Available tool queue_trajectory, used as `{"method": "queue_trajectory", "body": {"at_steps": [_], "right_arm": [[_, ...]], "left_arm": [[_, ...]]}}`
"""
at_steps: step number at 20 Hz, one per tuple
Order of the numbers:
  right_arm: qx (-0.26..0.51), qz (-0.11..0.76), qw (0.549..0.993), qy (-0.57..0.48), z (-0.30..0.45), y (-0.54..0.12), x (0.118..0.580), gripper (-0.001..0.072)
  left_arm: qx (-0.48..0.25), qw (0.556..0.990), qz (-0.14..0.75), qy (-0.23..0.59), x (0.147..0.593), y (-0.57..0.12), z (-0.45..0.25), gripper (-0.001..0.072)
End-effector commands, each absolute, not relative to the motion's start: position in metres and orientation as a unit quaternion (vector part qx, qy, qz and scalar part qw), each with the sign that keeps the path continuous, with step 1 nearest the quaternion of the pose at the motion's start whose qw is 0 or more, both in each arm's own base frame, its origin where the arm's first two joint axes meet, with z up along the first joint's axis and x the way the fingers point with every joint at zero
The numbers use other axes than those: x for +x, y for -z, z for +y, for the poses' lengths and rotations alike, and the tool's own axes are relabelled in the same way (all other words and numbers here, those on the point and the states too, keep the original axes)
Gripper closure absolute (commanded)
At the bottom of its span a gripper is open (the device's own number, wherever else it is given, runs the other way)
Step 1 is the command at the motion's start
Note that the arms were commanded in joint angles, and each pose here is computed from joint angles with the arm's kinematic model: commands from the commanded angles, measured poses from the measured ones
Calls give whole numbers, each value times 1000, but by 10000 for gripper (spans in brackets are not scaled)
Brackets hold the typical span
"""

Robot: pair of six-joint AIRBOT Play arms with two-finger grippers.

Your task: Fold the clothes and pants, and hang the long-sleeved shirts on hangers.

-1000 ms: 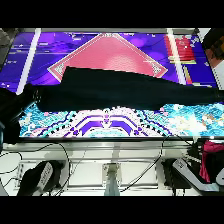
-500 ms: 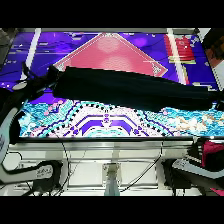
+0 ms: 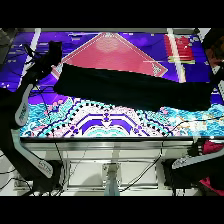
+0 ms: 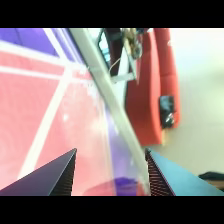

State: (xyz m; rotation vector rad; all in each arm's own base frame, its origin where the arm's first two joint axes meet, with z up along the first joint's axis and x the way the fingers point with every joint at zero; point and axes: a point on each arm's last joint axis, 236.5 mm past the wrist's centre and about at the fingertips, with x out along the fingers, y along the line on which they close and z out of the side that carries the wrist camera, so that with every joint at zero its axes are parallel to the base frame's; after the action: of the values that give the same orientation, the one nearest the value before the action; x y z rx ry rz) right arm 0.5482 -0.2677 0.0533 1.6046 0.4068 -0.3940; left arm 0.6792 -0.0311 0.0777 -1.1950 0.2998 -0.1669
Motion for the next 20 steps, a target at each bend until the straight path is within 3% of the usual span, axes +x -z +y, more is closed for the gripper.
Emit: {"method": "queue_trajectory", "body": {"at_steps": [1,2,3,4,5,6,10,13,16,17,19,20], "right_arm": [[639,254,716,123,-250,-50,566,205],[612,271,733,120,-250,-51,561,210],[591,283,747,113,-251,-56,556,331],[559,298,769,90,-248,-64,552,508],[522,316,790,61,-245,-75,544,659],[496,341,798,31,-236,-83,534,673],[376,507,763,-140,-153,-81,465,674],[292,498,787,-216,-107,-82,484,671],[212,509,786,-280,-41,-76,498,423],[171,524,782,-292,-23,-67,497,413],[64,557,773,-298,3,-43,496,287],[12,559,772,-302,14,-35,499,279]], "left_arm": [[-550,817,124,122,692,-85,-44,300],[-529,827,119,151,688,-96,-53,433],[-505,835,110,188,682,-111,-65,619],[-477,843,97,228,673,-131,-77,698],[-449,850,88,262,663,-150,-92,699],[-415,860,90,284,654,-163,-107,699],[-238,899,147,337,605,-186,-175,699],[-160,904,180,354,575,-193,-212,699],[-140,896,181,380,557,-200,-246,698],[-135,893,184,387,553,-198,-255,698],[-116,892,189,393,548,-193,-264,698],[-110,892,190,394,547,-192,-266,697]]}}
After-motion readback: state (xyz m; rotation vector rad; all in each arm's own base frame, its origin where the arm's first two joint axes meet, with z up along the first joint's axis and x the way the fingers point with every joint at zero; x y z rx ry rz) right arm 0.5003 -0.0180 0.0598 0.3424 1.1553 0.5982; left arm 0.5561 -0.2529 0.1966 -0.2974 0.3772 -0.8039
